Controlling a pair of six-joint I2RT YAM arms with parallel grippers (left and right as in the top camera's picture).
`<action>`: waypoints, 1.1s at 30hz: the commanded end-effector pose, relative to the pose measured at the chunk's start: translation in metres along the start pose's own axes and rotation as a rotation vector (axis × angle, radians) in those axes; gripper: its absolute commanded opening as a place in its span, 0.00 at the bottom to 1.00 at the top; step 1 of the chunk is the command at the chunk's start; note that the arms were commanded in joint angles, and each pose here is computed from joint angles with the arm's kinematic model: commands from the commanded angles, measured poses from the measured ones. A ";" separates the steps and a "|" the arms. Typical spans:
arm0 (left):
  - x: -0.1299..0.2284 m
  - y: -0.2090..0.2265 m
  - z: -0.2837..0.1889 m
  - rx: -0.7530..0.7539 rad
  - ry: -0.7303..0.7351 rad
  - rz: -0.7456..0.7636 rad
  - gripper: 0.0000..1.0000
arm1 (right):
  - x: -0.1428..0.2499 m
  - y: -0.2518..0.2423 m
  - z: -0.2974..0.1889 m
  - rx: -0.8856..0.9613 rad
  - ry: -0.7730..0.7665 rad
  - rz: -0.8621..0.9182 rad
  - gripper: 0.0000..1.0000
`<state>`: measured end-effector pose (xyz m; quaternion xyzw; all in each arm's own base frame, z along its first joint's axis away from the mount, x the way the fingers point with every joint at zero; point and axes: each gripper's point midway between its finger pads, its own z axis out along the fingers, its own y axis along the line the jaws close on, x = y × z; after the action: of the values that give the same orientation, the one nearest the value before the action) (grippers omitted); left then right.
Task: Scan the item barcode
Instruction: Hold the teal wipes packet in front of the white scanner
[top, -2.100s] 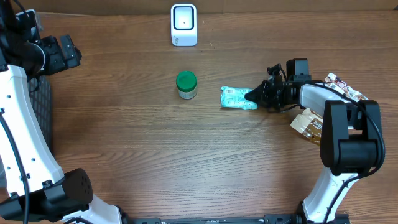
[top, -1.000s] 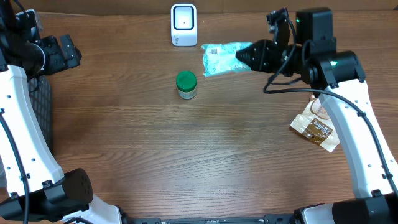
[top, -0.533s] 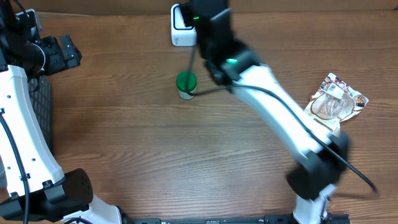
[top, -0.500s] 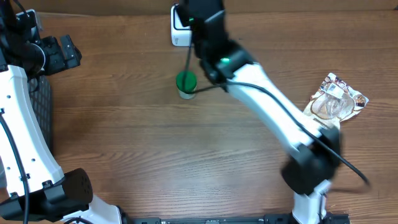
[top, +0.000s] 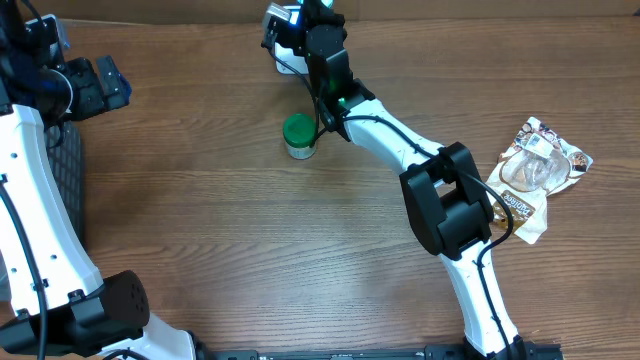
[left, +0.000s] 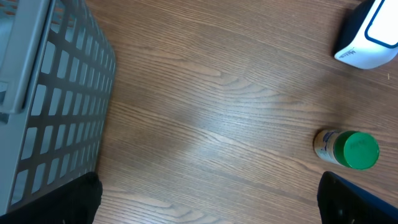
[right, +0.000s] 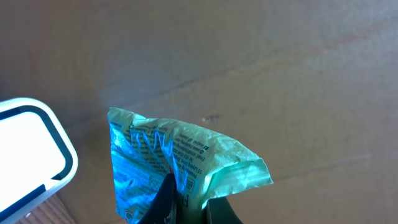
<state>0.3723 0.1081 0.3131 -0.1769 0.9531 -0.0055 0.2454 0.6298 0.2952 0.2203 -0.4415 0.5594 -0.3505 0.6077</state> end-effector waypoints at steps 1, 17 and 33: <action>0.000 0.000 0.001 -0.002 0.001 0.016 1.00 | -0.020 -0.010 -0.002 -0.009 -0.092 -0.019 0.04; 0.000 0.000 0.001 -0.002 0.001 0.016 1.00 | -0.023 -0.015 -0.007 0.010 -0.051 0.050 0.04; 0.000 0.000 0.001 -0.002 0.002 0.016 0.99 | -0.128 -0.124 -0.123 -0.438 -0.196 1.149 0.04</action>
<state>0.3723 0.1080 0.3131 -0.1770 0.9531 -0.0058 0.2454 0.5538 0.3225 0.3074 -0.2556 0.7276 0.0056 0.6366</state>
